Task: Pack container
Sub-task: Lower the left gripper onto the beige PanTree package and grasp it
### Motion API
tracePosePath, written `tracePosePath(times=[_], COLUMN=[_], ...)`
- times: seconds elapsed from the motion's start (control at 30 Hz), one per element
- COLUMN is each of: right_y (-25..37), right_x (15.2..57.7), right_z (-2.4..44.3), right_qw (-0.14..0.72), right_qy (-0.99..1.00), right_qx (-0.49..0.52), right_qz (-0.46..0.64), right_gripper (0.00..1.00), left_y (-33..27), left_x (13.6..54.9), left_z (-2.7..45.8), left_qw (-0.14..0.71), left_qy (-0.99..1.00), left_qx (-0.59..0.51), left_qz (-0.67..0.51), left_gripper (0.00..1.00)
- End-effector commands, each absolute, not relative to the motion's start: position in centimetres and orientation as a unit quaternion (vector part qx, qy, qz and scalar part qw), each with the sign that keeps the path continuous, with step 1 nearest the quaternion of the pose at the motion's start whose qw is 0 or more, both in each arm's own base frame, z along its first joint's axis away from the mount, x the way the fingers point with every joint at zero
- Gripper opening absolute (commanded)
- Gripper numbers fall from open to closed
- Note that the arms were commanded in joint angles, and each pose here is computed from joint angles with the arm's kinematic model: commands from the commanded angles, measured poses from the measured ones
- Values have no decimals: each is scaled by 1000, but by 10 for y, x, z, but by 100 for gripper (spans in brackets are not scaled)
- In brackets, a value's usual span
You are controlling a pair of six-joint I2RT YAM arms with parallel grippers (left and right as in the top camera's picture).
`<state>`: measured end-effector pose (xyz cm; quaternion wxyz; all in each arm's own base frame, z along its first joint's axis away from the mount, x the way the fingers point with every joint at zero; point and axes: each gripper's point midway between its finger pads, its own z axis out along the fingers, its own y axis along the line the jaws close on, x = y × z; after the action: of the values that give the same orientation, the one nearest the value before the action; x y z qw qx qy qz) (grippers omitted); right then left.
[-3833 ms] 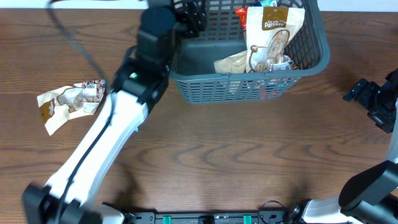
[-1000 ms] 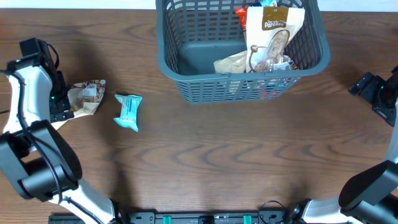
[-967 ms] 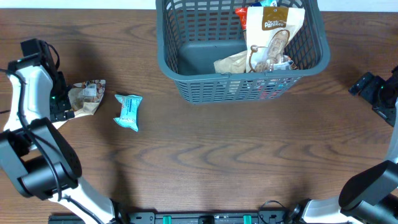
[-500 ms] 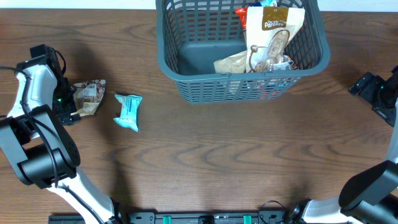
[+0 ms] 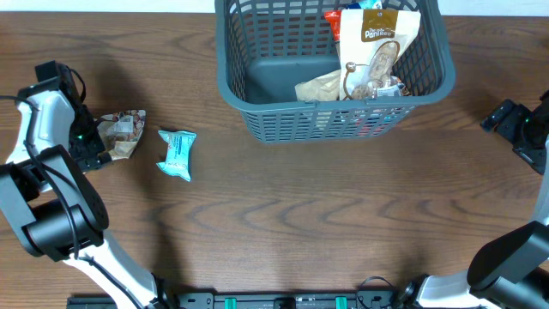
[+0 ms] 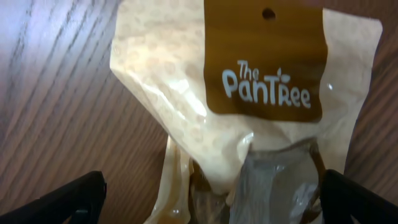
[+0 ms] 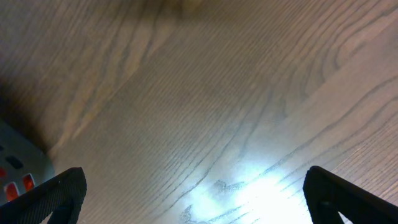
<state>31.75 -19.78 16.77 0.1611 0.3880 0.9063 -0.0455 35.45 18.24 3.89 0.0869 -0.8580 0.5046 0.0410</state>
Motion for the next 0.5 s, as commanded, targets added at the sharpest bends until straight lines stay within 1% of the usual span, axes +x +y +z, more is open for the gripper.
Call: tracePosePath(times=[0.0, 0.47], right_y=[-198, -196], right_x=[318, 319], right_z=[168, 168], right_qw=[163, 163], right_qy=[908, 908], right_qx=[385, 384], right_qz=[-40, -32], right_gripper=[99, 99], left_y=[190, 194], left_x=[350, 357], left_z=[38, 39], left_qw=[92, 105], left_qy=[492, 490], left_qx=[-864, -864], left_qz=[53, 45], left_gripper=[99, 99])
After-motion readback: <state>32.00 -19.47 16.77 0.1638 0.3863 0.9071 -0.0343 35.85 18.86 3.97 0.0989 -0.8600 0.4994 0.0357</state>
